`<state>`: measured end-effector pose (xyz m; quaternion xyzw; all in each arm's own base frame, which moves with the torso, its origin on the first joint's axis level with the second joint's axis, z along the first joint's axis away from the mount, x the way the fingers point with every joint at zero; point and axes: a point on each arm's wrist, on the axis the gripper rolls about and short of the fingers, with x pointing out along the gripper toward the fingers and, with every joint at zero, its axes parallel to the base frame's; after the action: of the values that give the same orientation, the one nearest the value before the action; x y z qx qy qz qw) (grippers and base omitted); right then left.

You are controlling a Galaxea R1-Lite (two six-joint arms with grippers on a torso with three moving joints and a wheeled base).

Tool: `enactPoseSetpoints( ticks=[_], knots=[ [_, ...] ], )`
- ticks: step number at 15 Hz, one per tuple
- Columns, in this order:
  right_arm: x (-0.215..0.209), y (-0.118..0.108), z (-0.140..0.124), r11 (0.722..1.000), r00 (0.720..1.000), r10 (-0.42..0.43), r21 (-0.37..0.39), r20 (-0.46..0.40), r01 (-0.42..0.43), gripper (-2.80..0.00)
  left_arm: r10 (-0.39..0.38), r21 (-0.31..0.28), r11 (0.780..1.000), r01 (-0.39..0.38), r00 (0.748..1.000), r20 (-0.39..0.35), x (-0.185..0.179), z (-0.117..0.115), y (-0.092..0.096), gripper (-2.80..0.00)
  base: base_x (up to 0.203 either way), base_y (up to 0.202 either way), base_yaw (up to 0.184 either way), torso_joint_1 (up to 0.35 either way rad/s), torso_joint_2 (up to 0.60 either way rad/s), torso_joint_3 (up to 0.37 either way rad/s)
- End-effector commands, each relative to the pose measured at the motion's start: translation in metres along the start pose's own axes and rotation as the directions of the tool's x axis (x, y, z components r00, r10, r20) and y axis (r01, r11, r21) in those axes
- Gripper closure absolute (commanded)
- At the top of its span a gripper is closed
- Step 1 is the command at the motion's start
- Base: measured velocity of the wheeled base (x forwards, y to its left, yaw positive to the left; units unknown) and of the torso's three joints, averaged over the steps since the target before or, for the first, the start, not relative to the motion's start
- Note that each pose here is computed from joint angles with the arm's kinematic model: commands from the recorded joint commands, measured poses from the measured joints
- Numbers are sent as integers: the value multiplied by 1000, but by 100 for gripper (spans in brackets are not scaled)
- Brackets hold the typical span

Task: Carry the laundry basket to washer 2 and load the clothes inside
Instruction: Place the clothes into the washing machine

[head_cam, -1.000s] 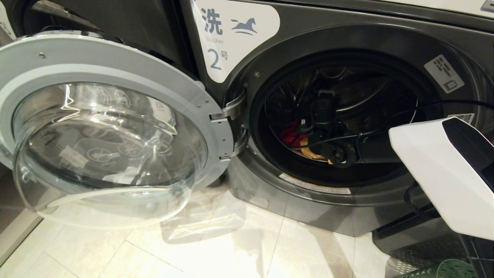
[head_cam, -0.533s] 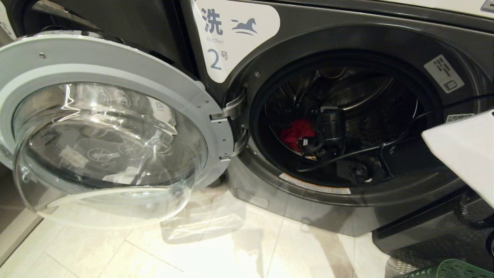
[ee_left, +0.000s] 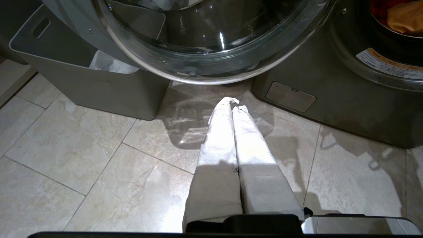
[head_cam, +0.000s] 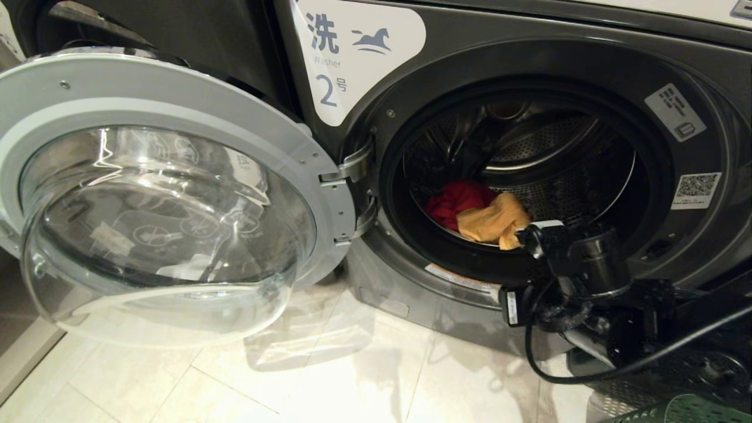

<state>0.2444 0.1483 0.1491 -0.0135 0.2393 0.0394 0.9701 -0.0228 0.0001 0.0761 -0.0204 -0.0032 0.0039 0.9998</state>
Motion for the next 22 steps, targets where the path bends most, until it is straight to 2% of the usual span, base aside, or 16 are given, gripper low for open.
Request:
enactPoseSetpoints(
  ticks=[1,6,10,14,16,22],
  knots=[
    [-28,-12,0,1000,999,18,16,39,-19,0,1,-1,1000,-1,1000,0,0,0,0,0,0,0,0,0,0,0],
    [-66,-46,-42,996,1000,-17,-87,-8,16,0,1,-1,1000,-1,1000,0,0,0,0,0,0,0,0,0,0,0],
    [-79,-84,-59,971,989,-145,-192,8,144,0,0,-1,1000,0,1000,0,0,0,0,0,0,0,0,0,0,0],
    [-80,-101,-70,966,981,-191,-175,23,192,0,0,-1,1000,0,1000,0,0,0,0,0,0,0,0,0,0,0],
    [-82,-102,-70,969,984,-175,-172,28,177,0,1,-1,1000,-1,1000,0,0,0,0,0,-1,1,-37,1,1,1],
    [-90,-104,-72,971,984,-171,-164,50,177,0,1,-1,1000,-1,1000,0,0,0,0,0,1,7,-168,3,0,0]
  ],
)
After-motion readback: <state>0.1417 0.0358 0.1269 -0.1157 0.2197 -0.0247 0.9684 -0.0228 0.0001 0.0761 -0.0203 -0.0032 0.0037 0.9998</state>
